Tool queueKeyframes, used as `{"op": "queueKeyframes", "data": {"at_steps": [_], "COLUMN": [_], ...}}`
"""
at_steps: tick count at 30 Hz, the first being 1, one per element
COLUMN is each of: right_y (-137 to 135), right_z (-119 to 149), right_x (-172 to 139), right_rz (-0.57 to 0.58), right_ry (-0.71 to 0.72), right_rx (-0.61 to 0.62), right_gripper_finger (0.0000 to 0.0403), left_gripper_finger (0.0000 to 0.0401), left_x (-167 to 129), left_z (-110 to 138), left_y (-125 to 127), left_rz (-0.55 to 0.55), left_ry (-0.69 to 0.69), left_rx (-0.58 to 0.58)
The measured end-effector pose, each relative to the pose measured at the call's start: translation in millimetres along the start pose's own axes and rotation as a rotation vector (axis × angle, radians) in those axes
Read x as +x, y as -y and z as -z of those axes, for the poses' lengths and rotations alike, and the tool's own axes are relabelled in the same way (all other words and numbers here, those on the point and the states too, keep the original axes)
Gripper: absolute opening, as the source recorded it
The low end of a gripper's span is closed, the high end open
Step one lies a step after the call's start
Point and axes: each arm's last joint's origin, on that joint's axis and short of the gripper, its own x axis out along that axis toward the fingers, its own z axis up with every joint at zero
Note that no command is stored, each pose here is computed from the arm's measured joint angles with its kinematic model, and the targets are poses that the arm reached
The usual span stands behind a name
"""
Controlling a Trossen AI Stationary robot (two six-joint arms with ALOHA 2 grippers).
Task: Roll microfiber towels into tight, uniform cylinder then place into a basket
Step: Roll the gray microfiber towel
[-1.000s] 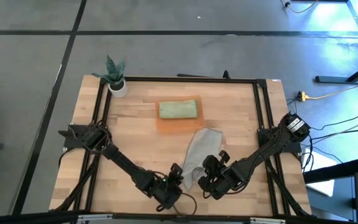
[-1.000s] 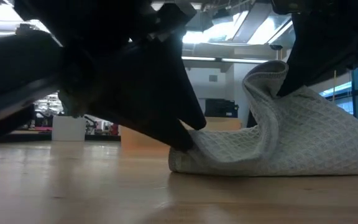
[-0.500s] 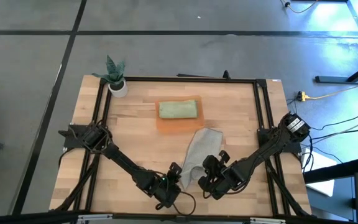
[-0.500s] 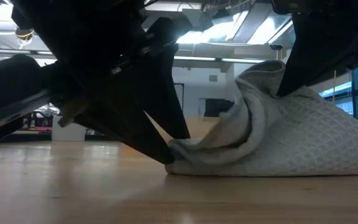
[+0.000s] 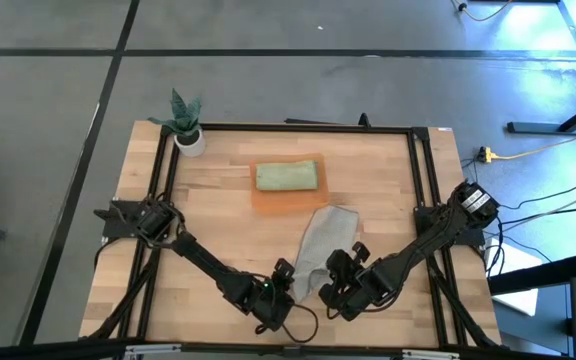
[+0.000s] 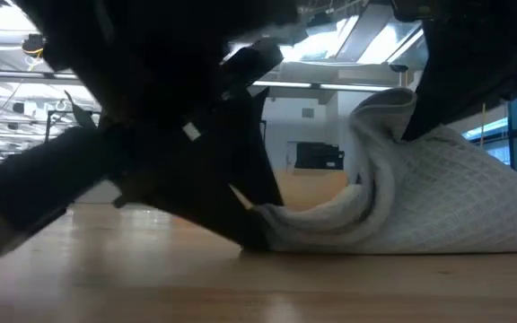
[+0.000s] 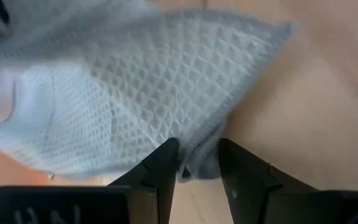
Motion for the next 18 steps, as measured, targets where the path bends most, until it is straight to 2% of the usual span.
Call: {"op": "queueKeyframes", "data": {"at_steps": [8,13,18], "right_y": [0.0,0.0,0.0], "right_z": [0.1,0.2,0.2], "right_x": [-0.3,-0.3,-0.3], "right_rz": [-0.003,-0.004,-0.004], "right_ry": [-0.009,-0.013,-0.013], "right_rx": [0.000,0.000,0.000], "right_gripper_finger": [0.0008,0.0008,0.0008], "left_gripper_finger": [0.0112,0.0112,0.0079], "left_x": [-5.3,-6.6,-6.0], "left_z": [-2.9,-5.0,-4.9], "left_y": [-0.6,0.8,0.0], "left_rz": [-0.055,-0.053,-0.051], "left_ry": [0.016,0.034,0.034], "left_rx": [-0.059,-0.068,-0.071]}}
